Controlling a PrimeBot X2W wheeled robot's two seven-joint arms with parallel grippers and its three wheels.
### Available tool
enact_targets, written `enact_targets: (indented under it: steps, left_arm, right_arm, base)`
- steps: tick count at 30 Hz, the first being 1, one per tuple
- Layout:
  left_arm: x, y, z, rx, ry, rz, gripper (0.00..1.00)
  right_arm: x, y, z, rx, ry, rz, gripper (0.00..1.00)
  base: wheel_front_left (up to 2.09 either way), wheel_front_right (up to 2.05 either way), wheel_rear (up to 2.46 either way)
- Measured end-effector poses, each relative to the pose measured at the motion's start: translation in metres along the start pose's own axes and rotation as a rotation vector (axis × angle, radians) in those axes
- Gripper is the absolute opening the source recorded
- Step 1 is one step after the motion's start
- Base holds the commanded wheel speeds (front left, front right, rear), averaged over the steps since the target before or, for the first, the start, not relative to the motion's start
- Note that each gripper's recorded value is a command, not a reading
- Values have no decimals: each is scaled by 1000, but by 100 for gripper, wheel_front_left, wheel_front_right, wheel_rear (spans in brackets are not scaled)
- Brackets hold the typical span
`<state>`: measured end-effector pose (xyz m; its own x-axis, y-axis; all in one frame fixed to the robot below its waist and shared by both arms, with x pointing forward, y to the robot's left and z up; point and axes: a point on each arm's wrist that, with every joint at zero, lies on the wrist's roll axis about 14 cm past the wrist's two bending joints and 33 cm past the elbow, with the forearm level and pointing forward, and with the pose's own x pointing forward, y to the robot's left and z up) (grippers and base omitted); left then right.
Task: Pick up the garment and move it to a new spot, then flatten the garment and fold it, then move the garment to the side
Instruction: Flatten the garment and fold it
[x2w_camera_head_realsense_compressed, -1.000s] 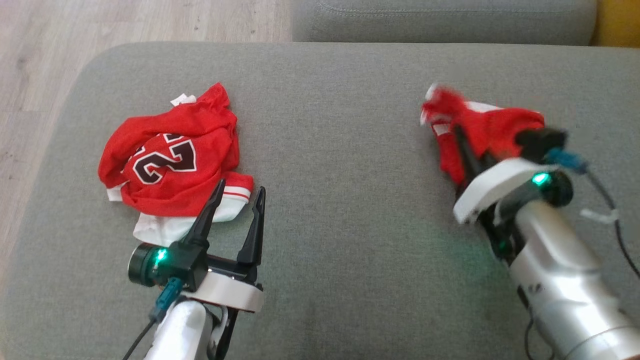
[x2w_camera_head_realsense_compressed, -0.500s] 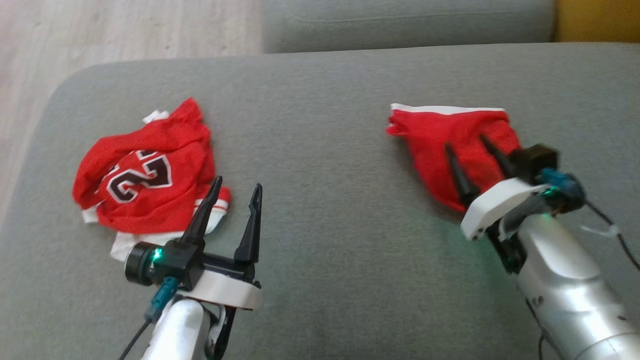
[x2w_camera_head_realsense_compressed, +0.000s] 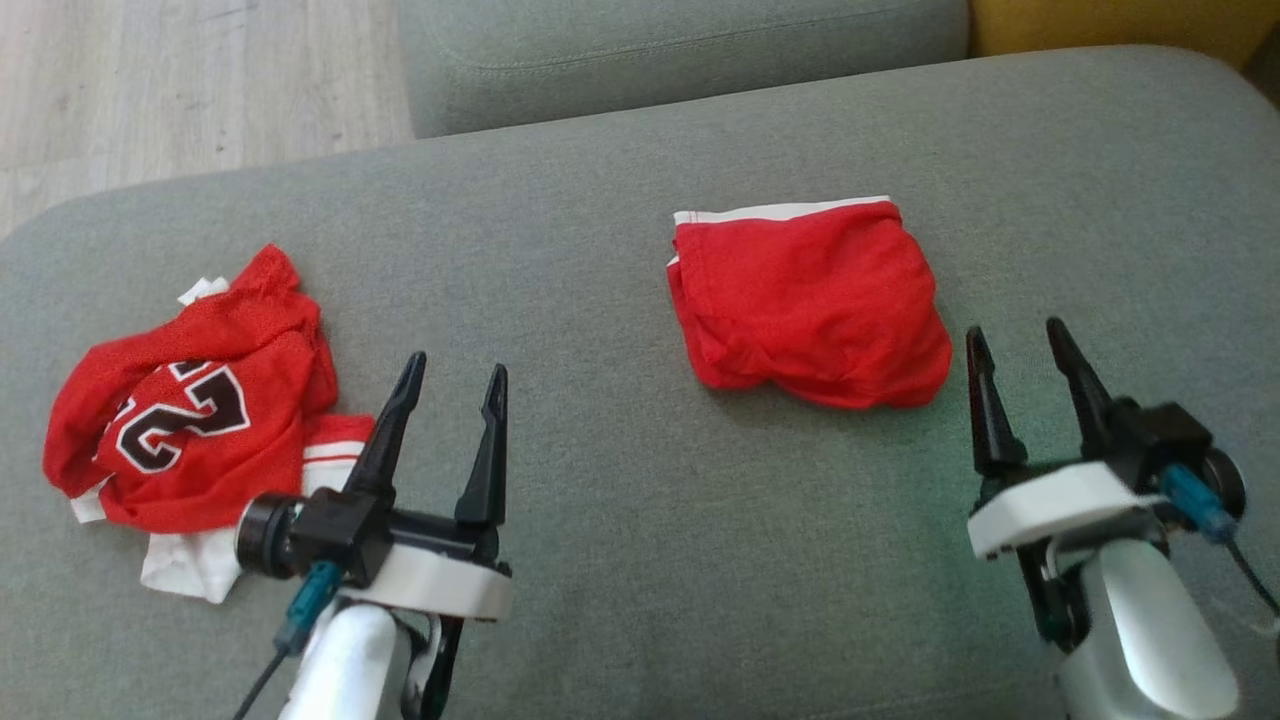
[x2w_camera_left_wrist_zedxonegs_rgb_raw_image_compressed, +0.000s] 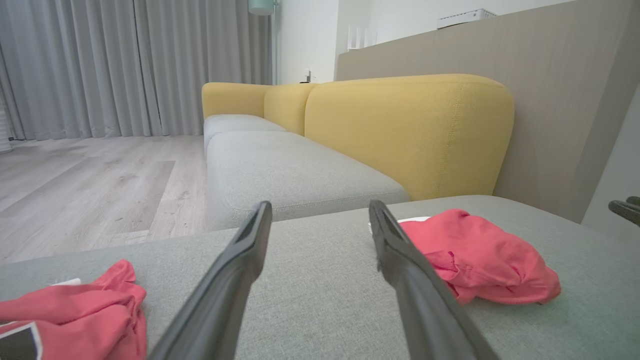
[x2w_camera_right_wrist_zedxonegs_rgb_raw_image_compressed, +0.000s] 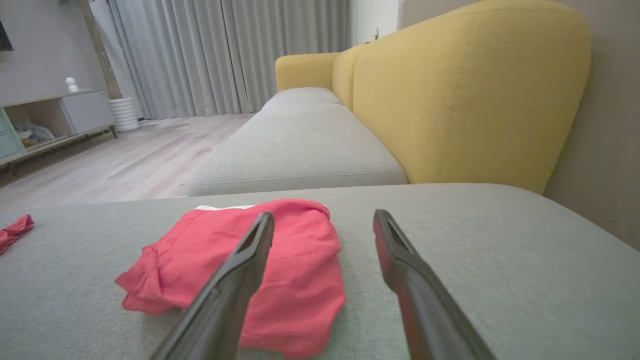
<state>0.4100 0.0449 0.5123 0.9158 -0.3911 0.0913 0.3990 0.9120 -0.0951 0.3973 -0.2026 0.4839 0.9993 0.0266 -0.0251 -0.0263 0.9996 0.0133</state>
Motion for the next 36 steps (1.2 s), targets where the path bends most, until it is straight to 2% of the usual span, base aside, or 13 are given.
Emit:
enact_targets:
  steps: [4, 9, 10, 11, 18, 25, 27, 31, 36]
  left_arm:
    - [-4, -1, -10, -21, 25, 8, 100]
    - [-5, 1, -19, -32, 48, 13, 100]
    - [-5, 2, -21, -34, 52, 14, 100]
    - [-4, 2, -22, -37, 55, 14, 100]
    - [18, 14, -28, -31, 53, 14, 100]
    - [21, 38, -45, -30, 92, 68, 100]
    - [19, 47, -51, -30, 108, 90, 100]
    - [15, 56, -56, -23, 125, 115, 100]
    - [15, 55, -53, -26, 119, 119, 100]
  right_arm:
    - [-10, -6, -9, 5, 18, -27, 100]
    - [-3, -2, -11, 11, 18, -24, 100]
    - [1, -1, -10, 11, 17, -20, 42]
    - [6, 0, -9, 11, 14, -15, 0]
    - [72, 13, -1, -34, 29, 34, 0]
    - [118, 13, -41, -44, 160, 25, 0]
    - [129, 14, -63, -50, 227, 23, 0]
    - [123, 25, -110, -85, 397, 67, 0]
    - [131, 34, -91, -106, 310, 105, 0]
  base:
    - [0, 0, 0]
    - [0, 0, 0]
    - [0, 0, 0]
    - [0, 0, 0]
    - [0, 0, 0]
    - [0, 0, 0]
    - [0, 0, 0]
    - [0, 0, 0]
    - [0, 0, 0]
